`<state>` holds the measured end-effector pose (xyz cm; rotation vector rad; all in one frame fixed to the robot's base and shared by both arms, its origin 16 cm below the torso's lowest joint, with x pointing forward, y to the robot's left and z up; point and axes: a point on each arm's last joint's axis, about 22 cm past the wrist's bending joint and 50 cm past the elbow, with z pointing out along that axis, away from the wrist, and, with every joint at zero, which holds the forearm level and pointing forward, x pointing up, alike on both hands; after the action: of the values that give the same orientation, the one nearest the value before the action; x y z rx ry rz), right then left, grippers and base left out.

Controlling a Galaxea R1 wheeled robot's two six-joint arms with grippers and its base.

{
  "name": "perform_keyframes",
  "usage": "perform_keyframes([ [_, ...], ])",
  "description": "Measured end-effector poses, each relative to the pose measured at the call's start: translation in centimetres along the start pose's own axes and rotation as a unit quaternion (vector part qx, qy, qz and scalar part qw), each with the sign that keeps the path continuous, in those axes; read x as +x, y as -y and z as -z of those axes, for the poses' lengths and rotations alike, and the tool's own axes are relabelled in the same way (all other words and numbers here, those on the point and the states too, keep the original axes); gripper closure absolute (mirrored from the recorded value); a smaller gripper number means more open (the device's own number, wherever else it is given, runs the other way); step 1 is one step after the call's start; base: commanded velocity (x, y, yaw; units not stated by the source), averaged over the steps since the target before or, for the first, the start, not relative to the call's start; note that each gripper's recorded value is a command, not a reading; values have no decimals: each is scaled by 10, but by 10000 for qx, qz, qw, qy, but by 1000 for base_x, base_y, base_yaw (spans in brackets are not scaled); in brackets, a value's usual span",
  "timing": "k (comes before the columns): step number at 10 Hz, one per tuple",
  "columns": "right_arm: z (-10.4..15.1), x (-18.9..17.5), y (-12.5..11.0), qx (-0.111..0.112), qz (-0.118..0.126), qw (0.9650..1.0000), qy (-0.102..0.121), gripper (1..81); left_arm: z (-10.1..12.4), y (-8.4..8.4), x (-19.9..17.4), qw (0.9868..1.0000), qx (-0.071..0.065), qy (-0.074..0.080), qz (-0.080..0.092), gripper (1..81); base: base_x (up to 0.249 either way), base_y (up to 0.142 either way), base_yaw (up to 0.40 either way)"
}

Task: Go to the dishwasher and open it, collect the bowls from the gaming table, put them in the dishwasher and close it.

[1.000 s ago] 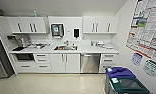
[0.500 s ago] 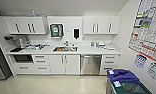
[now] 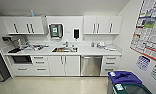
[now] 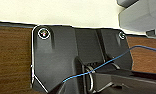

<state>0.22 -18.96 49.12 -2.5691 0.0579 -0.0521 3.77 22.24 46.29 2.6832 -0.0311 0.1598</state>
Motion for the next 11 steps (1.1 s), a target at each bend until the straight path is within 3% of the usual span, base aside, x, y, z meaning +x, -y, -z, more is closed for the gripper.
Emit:
perform_keyframes([
  [8,-2,-6,3,24,-18,10000,38,10,1,3,-3,10000,21,17,3,10,117,0,0],
  [11,5,-6,-10,-73,-16,10000,25,10,-3,-7,-1,10000,-52,-2,4,10,112,0,0],
])
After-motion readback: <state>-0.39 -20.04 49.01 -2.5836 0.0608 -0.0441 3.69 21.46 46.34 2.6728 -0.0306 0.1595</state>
